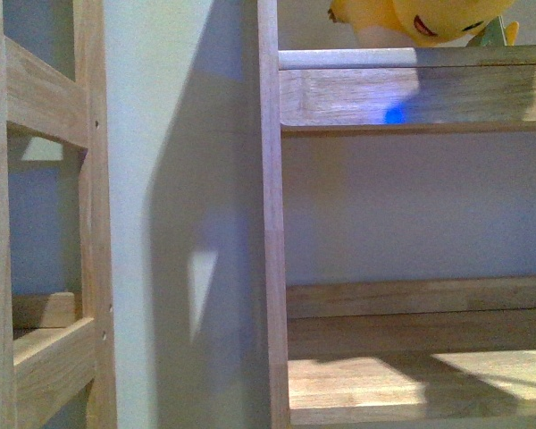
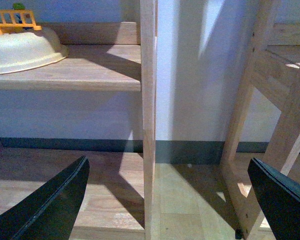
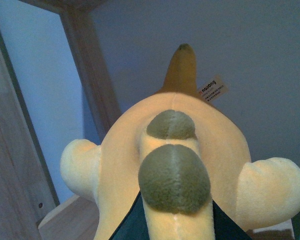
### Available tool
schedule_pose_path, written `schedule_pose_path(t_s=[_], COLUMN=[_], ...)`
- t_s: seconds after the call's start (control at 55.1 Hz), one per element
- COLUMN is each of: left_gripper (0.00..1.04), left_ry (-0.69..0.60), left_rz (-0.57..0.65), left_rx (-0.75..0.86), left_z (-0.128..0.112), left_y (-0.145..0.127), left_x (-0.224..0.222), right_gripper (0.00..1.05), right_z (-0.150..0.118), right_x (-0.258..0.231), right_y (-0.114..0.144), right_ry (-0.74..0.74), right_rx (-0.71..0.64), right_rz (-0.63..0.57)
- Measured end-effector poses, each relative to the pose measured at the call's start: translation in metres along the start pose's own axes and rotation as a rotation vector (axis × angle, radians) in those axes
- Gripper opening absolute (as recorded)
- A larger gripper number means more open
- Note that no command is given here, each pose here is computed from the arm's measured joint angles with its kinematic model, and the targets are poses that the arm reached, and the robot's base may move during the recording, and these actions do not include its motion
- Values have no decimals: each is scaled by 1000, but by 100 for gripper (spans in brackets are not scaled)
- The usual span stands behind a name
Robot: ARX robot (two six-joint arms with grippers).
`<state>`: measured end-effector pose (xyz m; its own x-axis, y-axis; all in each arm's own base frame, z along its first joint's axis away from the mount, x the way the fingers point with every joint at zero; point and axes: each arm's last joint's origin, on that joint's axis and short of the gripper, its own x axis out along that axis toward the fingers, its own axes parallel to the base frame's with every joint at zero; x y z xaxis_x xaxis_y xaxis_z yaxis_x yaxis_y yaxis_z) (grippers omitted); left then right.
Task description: Put away toys
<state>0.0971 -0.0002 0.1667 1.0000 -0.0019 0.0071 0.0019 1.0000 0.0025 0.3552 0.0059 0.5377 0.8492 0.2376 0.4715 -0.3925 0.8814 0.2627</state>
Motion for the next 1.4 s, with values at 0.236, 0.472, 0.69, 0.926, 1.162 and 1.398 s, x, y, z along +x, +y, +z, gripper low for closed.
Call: schedule_pose_path(t_s=[0.236, 0.472, 0.69, 0.926, 1.162, 1.398], left_gripper=[98, 98, 98, 98, 98, 98], left_ry=[0, 0, 0, 0, 0, 0], left_rz=[0, 0, 0, 0, 0, 0], left_rx=[0, 0, 0, 0, 0, 0], left_z=[0, 0, 0, 0, 0, 0], left_y=[0, 0, 0, 0, 0, 0], left_x=[0, 0, 0, 0, 0, 0], right_gripper=[7, 7, 7, 7, 20, 57], right_z=[-21, -36, -53, -61, -67, -61], right_x=[21, 44, 59, 60, 60, 57], right_y=[-5, 1, 27, 30, 19, 16], right_ry=[41, 82, 111, 105, 117, 101], right_rx=[61, 118, 158, 159, 152, 138], right_rz=[15, 29, 93, 80, 25, -2])
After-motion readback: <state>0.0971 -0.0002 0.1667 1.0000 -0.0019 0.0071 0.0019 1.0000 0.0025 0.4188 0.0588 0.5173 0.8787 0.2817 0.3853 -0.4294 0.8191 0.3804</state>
